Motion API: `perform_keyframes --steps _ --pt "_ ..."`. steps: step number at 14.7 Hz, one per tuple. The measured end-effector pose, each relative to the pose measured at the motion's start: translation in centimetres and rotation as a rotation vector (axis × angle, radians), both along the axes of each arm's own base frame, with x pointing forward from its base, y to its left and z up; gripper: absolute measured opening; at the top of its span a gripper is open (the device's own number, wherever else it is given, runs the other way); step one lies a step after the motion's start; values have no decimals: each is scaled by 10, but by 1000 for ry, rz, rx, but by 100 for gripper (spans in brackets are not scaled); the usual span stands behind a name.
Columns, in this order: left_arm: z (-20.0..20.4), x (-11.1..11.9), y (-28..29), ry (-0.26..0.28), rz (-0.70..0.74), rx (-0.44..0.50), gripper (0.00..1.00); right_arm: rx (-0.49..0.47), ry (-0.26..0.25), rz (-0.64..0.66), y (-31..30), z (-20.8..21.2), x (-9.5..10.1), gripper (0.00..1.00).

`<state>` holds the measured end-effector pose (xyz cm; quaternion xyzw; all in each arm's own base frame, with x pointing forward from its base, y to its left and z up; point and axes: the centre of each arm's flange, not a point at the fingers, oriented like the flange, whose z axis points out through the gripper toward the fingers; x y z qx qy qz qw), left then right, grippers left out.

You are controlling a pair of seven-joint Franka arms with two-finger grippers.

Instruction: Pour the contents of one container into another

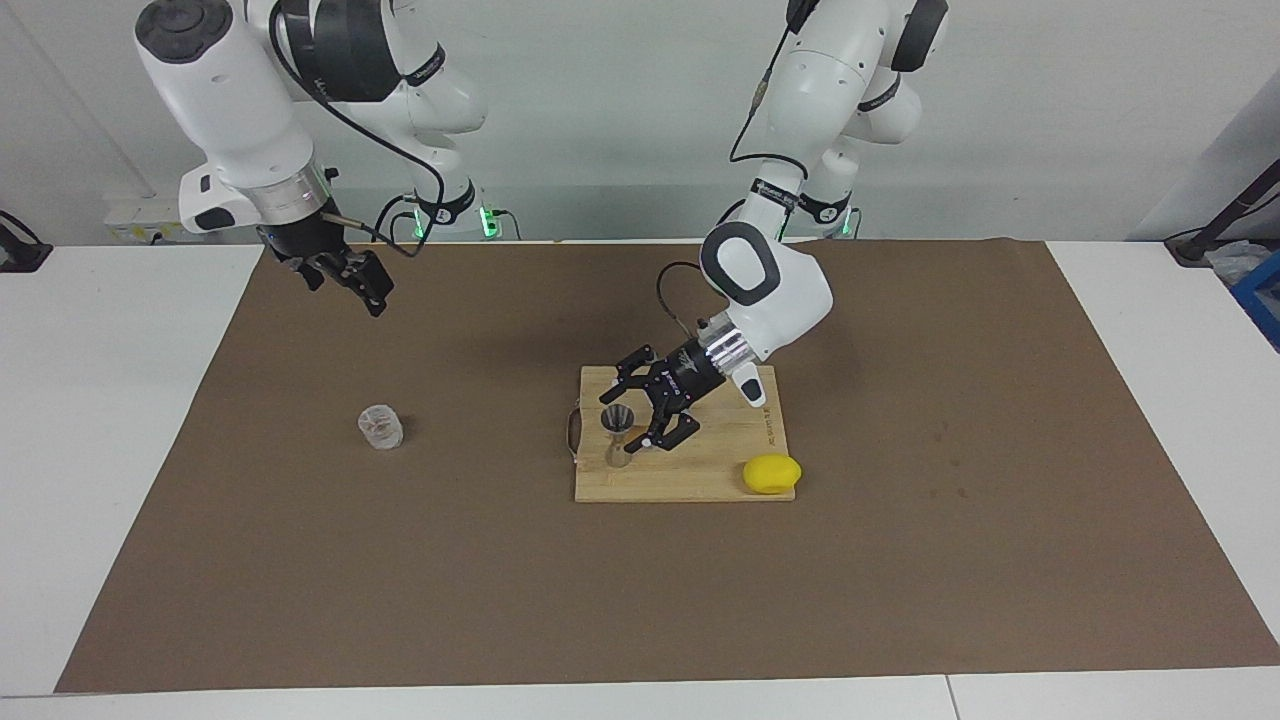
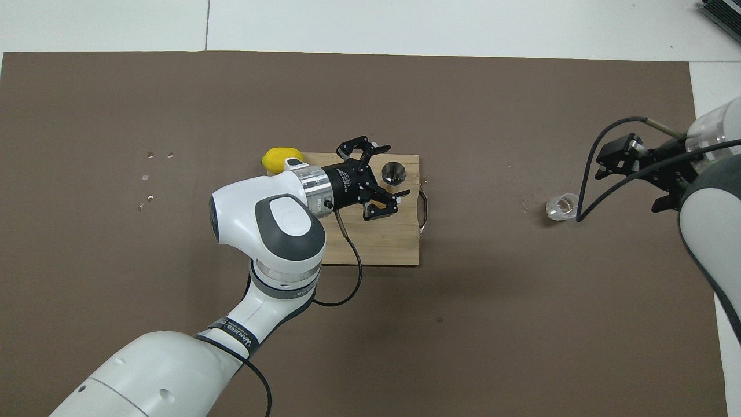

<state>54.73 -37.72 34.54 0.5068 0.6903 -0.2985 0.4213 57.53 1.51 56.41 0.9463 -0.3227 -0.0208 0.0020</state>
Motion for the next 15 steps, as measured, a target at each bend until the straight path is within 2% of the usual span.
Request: perform_keyframes --steps 3,6,11,15 --pt "30 -6 -6 -39 -20 -24 100 50 12 -189 -17 -28 17 100" --pt "60 2 5 -137 -91 36 100 104 36 -381 -40 -71 39 100" --pt "98 38 71 -333 -221 292 100 229 95 -640 -68 -125 57 100" --pt "125 69 153 -458 -286 560 100 345 153 -794 -97 -166 52 100"
